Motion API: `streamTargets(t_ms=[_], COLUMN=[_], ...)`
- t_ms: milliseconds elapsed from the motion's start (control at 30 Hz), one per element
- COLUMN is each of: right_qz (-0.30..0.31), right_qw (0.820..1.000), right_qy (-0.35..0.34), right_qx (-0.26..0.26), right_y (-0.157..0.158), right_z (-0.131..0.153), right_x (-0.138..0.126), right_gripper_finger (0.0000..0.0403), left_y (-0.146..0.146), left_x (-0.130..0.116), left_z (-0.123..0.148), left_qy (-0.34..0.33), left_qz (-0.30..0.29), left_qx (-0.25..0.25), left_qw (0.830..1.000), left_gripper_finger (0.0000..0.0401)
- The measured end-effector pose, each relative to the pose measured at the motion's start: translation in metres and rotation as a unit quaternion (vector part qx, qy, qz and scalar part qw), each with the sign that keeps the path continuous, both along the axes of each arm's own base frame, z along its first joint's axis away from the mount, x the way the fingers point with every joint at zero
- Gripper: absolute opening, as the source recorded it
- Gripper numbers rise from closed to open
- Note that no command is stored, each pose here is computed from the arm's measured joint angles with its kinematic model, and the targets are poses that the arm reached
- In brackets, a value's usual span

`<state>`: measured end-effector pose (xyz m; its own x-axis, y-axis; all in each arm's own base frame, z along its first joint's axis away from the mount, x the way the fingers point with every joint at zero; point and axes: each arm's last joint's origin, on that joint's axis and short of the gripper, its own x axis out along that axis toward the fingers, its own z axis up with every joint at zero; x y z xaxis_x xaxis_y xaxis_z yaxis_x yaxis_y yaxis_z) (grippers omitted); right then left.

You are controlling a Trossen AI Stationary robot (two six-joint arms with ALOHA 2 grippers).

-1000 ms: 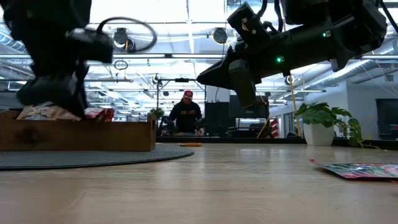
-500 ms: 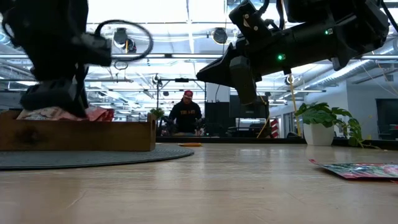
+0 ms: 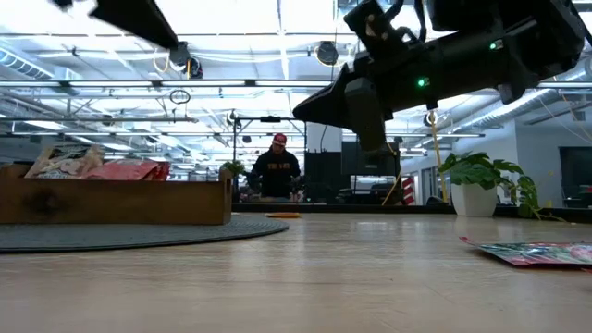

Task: Pick & Place Tea
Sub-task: Put the red tea bag into the middle section of the wooden organizer

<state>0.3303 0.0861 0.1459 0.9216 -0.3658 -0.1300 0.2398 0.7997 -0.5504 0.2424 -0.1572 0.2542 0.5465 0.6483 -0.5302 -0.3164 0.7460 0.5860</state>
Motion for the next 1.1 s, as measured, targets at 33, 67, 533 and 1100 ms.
streamTargets(t_ms=[33, 67, 533, 1100], right_qz=[0.003, 0.007, 0.014, 0.014], right_qw=[1.0, 1.0, 0.999, 1.0], right_qy=[0.0, 0.0, -0.017, -0.006], right_qx=[0.0, 0.0, 0.031, 0.023], right_y=[0.002, 0.004, 0.009, 0.009], right_z=[0.0, 0.0, 0.022, 0.02], right_x=[-0.001, -0.001, -0.009, -0.009], right_gripper_finger=[0.0018, 0.0018, 0.0018, 0.0018], left_y=[-0.001, 0.0, 0.078, 0.113], left_x=[-0.007, -0.014, -0.063, -0.047], left_z=[0.005, 0.01, -0.044, -0.074], left_qy=[-0.016, -0.027, -0.042, 0.057], left_qz=[-0.006, -0.011, 0.11, 0.141], left_qx=[0.001, -0.003, -0.292, -0.331], left_qw=[1.0, 1.0, 0.949, 0.931], left_gripper_finger=[0.0136, 0.0136, 0.0136, 0.0017])
